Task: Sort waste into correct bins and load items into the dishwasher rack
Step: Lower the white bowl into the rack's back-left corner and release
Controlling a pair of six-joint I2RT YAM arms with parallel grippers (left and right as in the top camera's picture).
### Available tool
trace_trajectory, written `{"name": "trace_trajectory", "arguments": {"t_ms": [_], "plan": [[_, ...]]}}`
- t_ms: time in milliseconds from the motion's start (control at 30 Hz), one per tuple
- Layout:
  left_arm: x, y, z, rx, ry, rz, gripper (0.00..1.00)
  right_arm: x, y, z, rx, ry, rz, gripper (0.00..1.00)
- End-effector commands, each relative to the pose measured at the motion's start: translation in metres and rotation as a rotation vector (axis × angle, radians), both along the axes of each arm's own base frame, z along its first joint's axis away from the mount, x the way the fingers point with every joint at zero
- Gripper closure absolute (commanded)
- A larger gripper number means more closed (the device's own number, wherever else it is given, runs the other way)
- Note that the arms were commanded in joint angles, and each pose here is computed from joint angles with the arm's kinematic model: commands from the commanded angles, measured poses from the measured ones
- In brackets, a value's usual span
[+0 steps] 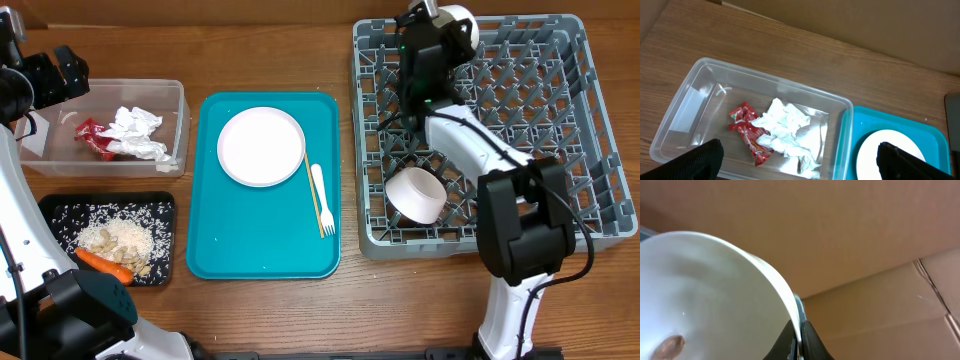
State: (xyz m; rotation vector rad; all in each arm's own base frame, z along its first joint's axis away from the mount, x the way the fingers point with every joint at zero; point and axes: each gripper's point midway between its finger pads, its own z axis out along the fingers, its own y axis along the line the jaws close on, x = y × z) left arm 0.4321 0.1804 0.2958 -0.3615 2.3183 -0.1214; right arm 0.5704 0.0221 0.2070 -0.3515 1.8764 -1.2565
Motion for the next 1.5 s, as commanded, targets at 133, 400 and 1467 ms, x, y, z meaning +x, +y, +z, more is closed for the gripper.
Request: {"name": "trace_trajectory", "arguments": {"t_ms": [133, 400, 1467], "plan": [[0.0, -0.001, 0.009, -0.009, -0.026, 0.001, 0.0, -0.02, 0.006, -0.019, 0.035, 0.046, -0.083, 0.96], [0.0, -0.001, 0.009, -0.009, -0.026, 0.001, 0.0, -0.031, 0.003, -0.038, 0.029, 0.133, -0.099, 0.96], [0.0, -0.001, 0.009, -0.009, -0.026, 0.001, 0.0, -0.058, 0.072, -0.044, -0.078, 0.22, -0.018, 0.96]]}}
